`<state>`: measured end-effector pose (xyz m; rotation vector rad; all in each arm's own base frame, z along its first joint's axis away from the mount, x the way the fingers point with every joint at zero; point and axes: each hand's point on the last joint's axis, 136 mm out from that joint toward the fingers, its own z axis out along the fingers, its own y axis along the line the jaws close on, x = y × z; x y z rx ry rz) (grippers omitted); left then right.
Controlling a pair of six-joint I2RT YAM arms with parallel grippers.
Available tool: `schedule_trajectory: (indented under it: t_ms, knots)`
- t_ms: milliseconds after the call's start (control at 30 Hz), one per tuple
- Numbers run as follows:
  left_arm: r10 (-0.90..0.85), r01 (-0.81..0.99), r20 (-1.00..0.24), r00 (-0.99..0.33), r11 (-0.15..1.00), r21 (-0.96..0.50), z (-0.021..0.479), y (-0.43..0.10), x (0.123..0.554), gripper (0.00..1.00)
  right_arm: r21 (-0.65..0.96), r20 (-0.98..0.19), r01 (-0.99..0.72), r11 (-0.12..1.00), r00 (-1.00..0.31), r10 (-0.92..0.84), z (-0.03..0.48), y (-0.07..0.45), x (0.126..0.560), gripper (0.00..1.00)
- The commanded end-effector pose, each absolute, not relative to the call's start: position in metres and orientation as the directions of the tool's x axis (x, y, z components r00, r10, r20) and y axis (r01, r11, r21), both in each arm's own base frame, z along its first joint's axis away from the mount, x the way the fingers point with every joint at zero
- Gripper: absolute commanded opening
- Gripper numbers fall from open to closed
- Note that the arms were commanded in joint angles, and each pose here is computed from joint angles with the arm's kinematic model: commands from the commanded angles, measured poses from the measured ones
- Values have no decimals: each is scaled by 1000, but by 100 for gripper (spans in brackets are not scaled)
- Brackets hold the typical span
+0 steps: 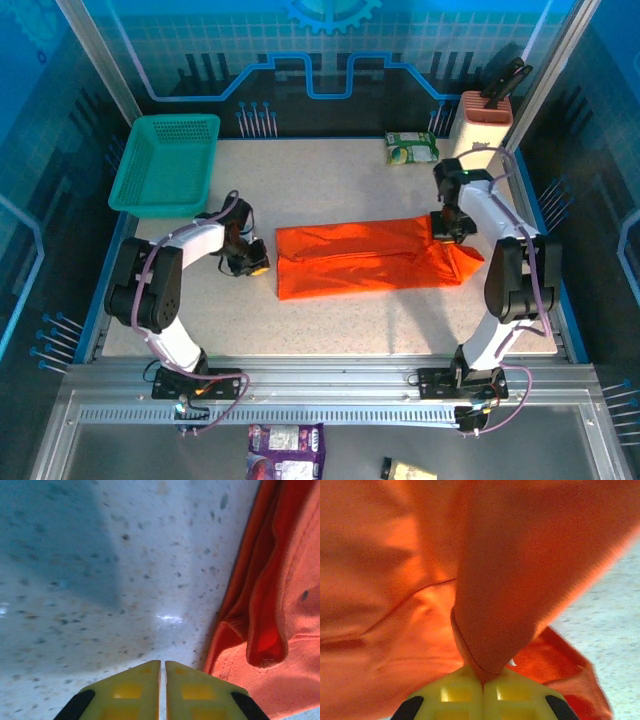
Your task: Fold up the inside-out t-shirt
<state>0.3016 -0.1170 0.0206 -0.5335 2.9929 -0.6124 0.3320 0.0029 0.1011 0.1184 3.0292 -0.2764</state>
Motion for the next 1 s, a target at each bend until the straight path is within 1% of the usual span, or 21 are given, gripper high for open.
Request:
schedule_trajectory:
  t_ms: [0, 167, 333, 467, 800, 967]
  knots:
    - [-345, -338, 64, -937, 840, -425, 13, -130, 300, 11, -85, -72, 54, 995, -996, 48, 111, 43, 315, 0]
    - [-337, -334, 71, -939, 842, -424, 7, -134, 298, 11, -39, -58, 27, 999, -998, 25, 106, 74, 308, 0]
    - [-332, -331, 75, -940, 843, -424, 5, -135, 298, 11, -44, -42, -4, 999, -999, -6, 102, 87, 305, 0]
    - [-324, -324, 76, -943, 842, -432, 3, -139, 300, 11, -9, -37, -18, 1000, -999, -19, 107, 105, 302, 0]
    - [-316, -320, 84, -945, 843, -433, -2, -143, 302, 8, 120, -54, -110, 987, -993, -104, 125, 175, 301, 0]
    - [-313, -317, 84, -946, 844, -433, -3, -143, 301, 8, 148, -55, -170, 974, -985, -163, 127, 217, 303, 0]
